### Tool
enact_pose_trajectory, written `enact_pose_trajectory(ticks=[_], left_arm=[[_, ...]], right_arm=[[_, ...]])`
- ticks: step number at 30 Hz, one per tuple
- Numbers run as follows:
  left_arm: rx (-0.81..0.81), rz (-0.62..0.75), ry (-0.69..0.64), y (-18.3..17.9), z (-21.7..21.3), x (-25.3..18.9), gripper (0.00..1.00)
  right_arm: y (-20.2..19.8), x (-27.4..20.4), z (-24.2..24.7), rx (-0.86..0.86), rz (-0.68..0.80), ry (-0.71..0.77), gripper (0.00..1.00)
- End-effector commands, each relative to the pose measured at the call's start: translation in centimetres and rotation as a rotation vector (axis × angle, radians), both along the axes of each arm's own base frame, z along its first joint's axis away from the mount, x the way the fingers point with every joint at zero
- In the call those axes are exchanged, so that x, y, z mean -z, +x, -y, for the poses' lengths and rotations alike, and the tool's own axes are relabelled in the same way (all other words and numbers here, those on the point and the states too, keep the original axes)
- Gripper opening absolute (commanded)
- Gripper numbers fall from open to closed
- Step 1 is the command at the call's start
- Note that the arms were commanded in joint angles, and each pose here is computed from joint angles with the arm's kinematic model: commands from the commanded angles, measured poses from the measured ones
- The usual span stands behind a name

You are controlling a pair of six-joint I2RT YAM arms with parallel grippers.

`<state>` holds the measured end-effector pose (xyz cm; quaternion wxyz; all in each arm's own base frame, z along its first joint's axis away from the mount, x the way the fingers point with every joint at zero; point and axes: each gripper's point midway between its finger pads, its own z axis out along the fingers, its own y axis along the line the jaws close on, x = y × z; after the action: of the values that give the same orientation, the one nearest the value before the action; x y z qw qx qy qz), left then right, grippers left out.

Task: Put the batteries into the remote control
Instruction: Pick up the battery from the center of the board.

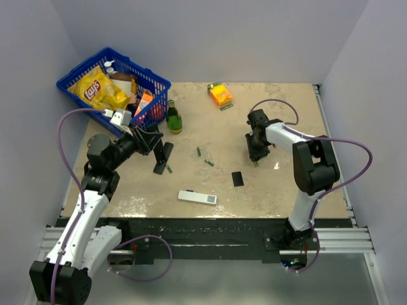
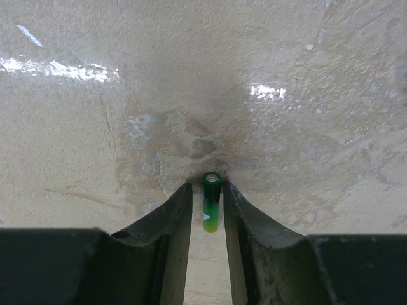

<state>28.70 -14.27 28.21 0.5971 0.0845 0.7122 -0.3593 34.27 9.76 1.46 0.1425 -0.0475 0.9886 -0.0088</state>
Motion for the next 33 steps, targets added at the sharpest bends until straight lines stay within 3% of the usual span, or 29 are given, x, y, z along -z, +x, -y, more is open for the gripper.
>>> enact_pose_trajectory(ticks=[1, 11, 20, 24, 29, 33], left_arm=[[0.022, 0.056, -0.006, -0.1, 0.4, -1.4, 0.00], [0.023, 0.052, -0.004, -0.1, 0.4, -1.3, 0.00], [0.023, 0.058, -0.003, -0.1, 0.4, -1.4, 0.00], [0.023, 0.058, -0.003, -0.1, 0.4, -1.4, 0.00], [0.025, 0.058, -0.005, -0.2, 0.4, -1.4, 0.00], [0.034, 0.061, -0.012, -0.3, 0.5, -1.5, 0.00]], right_arm=[[0.2, 1.7, -0.5, -0.025, -0.029, 0.009, 0.30], [0.5, 2.3, -0.2, -0.023, -0.038, -0.010, 0.30], [0.2, 1.9, 0.0, -0.023, -0.034, -0.019, 0.19], [0.3, 1.4, 0.2, -0.019, -0.020, -0.027, 0.08], [1.0, -1.1, -0.5, -0.021, 0.066, 0.008, 0.01], [1.8, -5.9, -2.5, -0.043, 0.228, 0.053, 0.00]])
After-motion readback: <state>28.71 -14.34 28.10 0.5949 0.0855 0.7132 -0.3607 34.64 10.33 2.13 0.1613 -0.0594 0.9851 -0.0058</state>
